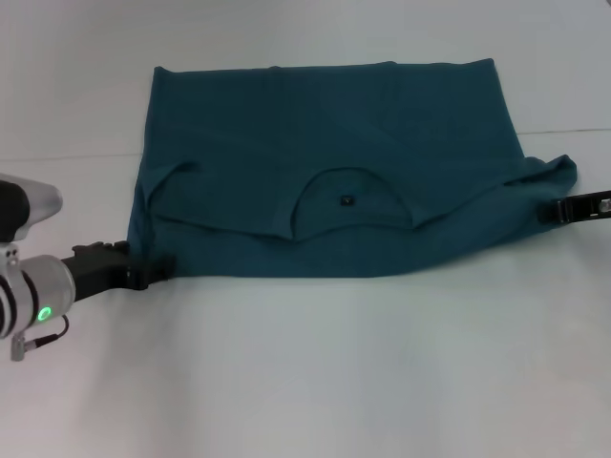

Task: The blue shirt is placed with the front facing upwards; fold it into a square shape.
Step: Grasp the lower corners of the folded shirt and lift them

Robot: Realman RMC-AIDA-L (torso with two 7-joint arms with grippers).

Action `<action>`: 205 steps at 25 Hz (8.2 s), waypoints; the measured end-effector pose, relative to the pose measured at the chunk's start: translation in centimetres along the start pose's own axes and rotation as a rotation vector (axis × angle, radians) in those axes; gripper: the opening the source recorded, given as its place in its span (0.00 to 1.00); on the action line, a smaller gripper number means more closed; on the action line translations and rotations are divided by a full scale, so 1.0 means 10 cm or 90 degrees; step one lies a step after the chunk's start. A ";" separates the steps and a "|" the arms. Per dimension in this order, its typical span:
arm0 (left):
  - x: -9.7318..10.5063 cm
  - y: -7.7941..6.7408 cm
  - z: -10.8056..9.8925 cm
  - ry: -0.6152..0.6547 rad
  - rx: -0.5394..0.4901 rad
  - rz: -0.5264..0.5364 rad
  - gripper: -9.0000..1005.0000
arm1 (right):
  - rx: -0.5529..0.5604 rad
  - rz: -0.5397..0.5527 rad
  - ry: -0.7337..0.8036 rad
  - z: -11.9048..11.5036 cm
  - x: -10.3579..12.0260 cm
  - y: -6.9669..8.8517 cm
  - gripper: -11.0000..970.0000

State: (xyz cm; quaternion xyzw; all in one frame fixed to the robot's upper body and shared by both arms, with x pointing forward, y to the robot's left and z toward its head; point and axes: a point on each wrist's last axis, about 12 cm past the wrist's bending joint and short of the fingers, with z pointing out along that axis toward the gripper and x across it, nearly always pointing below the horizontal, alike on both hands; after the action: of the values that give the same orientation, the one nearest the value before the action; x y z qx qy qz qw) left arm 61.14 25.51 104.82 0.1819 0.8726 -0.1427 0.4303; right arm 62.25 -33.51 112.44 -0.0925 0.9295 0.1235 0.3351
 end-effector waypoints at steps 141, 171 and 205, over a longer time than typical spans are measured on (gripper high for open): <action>0.69 -0.03 -1.33 0.065 0.281 -0.138 0.07 | -0.198 0.321 0.063 -0.84 1.70 -0.45 0.07; 1.19 -0.09 -1.79 0.084 0.329 -0.212 0.07 | -0.249 0.400 0.101 -1.04 2.42 -0.34 0.07; 1.31 -0.14 -1.94 0.107 0.361 -0.231 0.07 | -0.316 0.406 0.065 -1.26 2.66 -0.26 0.07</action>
State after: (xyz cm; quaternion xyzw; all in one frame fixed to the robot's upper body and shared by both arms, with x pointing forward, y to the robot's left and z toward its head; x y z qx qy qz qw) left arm 39.60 34.62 105.87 0.1472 0.8486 -0.4383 0.2570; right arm 35.18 -42.01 104.18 0.1164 0.8688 0.4373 0.2012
